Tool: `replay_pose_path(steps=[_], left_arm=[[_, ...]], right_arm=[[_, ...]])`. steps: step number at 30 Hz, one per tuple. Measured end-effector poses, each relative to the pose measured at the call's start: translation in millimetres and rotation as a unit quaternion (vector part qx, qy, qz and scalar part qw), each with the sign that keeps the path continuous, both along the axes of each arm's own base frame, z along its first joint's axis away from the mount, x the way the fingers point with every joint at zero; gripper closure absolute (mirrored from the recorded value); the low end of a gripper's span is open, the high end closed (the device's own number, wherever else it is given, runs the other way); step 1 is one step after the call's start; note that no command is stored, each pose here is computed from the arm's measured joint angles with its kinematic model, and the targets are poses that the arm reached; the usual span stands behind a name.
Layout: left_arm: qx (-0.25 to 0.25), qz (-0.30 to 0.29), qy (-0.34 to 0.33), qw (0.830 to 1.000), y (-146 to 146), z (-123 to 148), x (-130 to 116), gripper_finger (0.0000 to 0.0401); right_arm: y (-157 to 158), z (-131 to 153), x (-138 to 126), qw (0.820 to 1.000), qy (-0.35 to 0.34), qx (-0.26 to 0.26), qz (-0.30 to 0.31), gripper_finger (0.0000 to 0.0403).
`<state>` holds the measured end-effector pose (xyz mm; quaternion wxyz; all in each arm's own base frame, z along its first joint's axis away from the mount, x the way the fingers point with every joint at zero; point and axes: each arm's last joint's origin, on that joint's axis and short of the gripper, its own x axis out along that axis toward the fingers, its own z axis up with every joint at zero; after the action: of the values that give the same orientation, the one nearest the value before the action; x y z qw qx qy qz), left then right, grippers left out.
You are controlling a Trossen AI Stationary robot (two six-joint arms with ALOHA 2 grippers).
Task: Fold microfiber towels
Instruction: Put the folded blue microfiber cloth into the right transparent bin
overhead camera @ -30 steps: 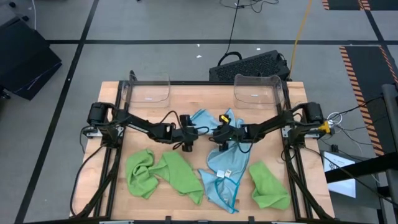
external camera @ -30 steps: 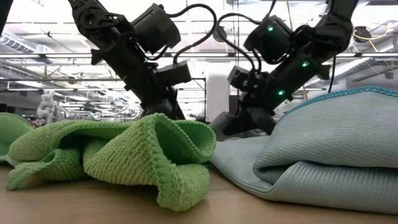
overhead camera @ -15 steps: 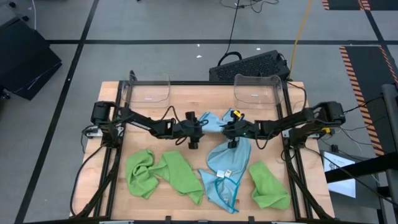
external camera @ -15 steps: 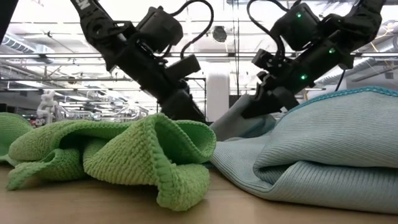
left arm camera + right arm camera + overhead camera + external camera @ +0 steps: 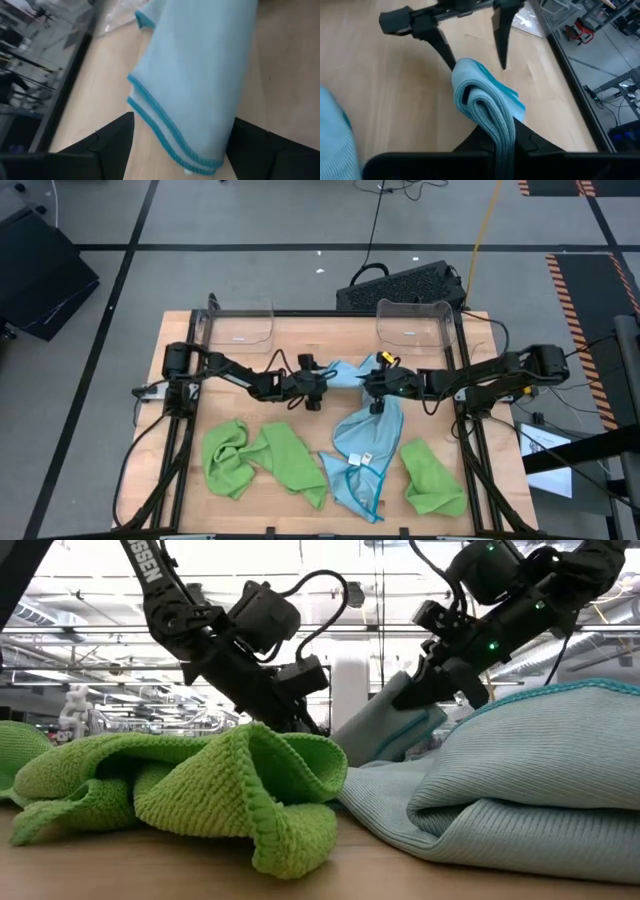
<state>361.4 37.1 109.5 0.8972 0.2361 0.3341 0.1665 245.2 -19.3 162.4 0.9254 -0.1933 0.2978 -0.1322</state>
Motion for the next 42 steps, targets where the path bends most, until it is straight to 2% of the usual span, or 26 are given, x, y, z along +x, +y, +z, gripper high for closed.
replay_pose_path(steps=[3,6,9,13,18,19,23,27,33,37,42], left_arm=[[-0.017,-0.01,-0.008,1.0,2,0,1,0.0121],[-0.017,-0.013,-0.015,1.0,3,2,1,0.0146],[-0.013,-0.023,-0.025,0.999,4,4,3,0.0196],[-0.041,-0.046,-0.022,0.998,14,-1,3,0.0275],[-0.06,-0.037,0.014,0.997,28,-15,-2,0.0374],[-0.063,-0.032,0.012,0.997,29,-15,-2,0.0384],[-0.064,-0.02,-0.006,0.998,29,-10,-2,0.0386],[-0.049,0.0,-0.021,0.999,26,1,-2,0.0389],[-0.056,0.015,-0.029,0.998,25,5,-3,0.0389],[-0.073,0.017,-0.031,0.997,23,5,-3,0.0389],[-0.082,0.015,-0.031,0.996,22,4,-3,0.0389]], right_arm=[[-2,4,-2,1.0,-0.006,0.0,-0.004,0.0397],[-3,6,-3,1.0,-0.008,0.001,-0.005,0.0397],[-4,5,-3,1.0,-0.008,0.014,0.001,0.0397],[-5,6,-3,1.0,-0.012,0.025,0.001,0.0397],[-5,5,-4,1.0,-0.006,0.026,0.0,0.0397],[-5,4,-4,1.0,-0.005,0.029,-0.002,0.0397],[-5,2,-6,0.999,0.003,0.045,-0.012,0.0394],[-5,1,-6,0.997,-0.001,0.067,-0.031,0.037],[-6,-5,-11,0.988,0.006,0.116,-0.1,0.0297],[-4,-15,-20,0.971,0.044,0.176,-0.156,0.0239],[10,-24,-33,0.951,0.098,0.217,-0.196,0.018]])
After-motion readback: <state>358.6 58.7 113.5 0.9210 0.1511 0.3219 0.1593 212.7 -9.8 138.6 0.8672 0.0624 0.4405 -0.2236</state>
